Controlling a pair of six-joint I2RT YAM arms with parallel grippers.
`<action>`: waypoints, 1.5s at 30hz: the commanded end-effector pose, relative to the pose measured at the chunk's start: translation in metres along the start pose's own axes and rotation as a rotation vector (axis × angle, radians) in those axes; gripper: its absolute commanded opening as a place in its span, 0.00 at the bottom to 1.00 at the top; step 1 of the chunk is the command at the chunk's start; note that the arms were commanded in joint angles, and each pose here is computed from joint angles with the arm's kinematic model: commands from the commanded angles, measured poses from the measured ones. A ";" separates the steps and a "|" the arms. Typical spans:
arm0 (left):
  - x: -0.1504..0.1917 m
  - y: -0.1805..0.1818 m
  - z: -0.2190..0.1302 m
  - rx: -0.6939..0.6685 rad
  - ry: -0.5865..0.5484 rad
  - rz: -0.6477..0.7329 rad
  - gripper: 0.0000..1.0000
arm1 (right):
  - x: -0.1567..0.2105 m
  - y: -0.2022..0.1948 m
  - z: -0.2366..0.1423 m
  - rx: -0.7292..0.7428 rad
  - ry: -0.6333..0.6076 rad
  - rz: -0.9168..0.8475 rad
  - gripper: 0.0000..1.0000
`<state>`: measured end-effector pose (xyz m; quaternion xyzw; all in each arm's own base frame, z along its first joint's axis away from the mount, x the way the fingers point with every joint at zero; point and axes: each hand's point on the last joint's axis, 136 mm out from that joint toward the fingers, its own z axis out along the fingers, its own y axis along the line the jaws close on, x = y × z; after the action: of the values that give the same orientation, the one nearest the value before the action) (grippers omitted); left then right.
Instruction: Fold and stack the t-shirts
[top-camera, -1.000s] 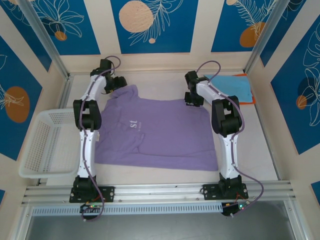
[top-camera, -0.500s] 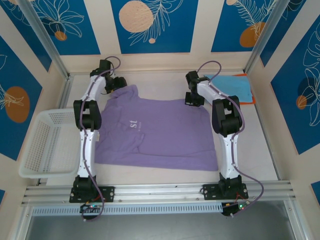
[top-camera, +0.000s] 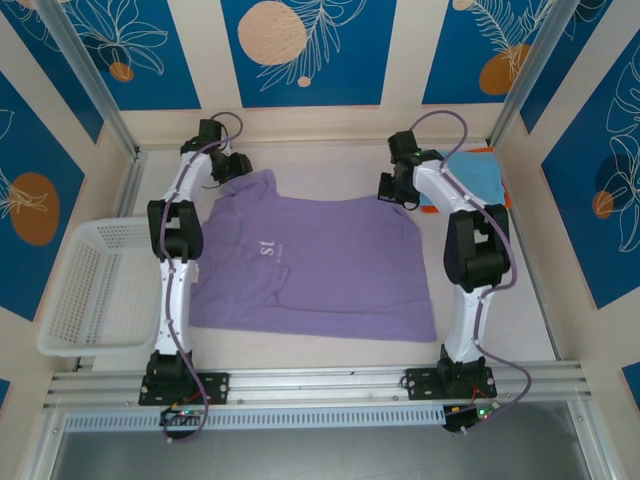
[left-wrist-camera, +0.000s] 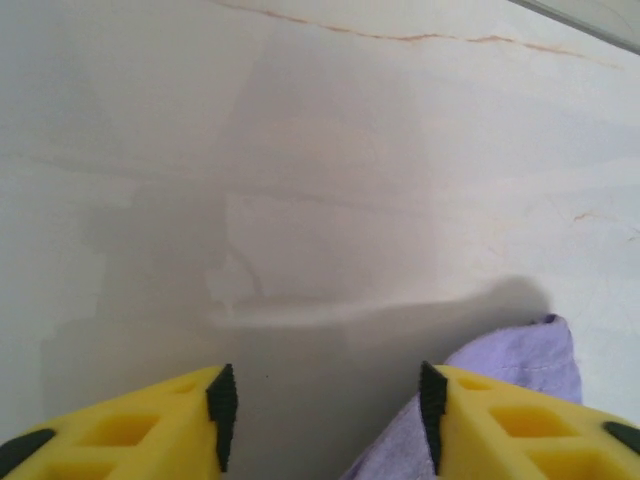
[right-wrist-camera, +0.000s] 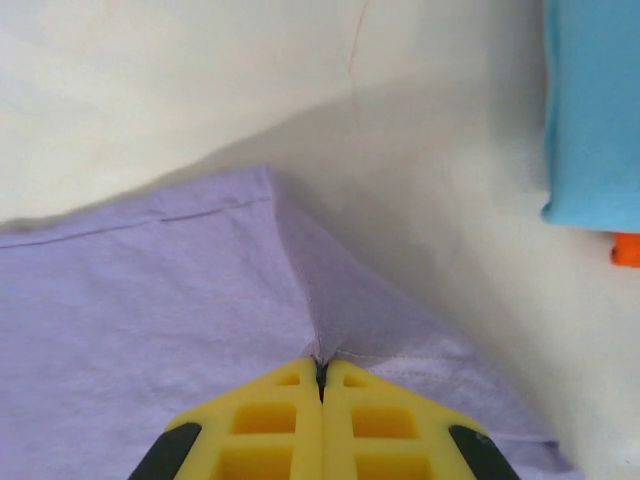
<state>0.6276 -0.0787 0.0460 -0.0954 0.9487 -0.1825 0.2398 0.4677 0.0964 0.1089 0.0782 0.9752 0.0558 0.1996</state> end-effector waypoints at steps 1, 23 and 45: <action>-0.007 -0.006 -0.002 0.054 -0.012 0.024 0.45 | 0.004 0.005 -0.009 -0.069 -0.006 -0.012 0.00; 0.071 -0.114 -0.103 0.003 -0.428 0.534 0.12 | 0.043 0.006 -0.033 -0.260 -0.063 0.167 0.00; 0.113 0.013 -0.123 -0.096 -0.090 -0.353 0.71 | 0.055 0.009 -0.018 -0.317 -0.037 0.202 0.00</action>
<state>0.4833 -0.0359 0.1248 -0.2310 0.9075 -0.0980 0.3368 0.4112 0.1091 0.0986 0.1435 0.9433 0.2079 0.2151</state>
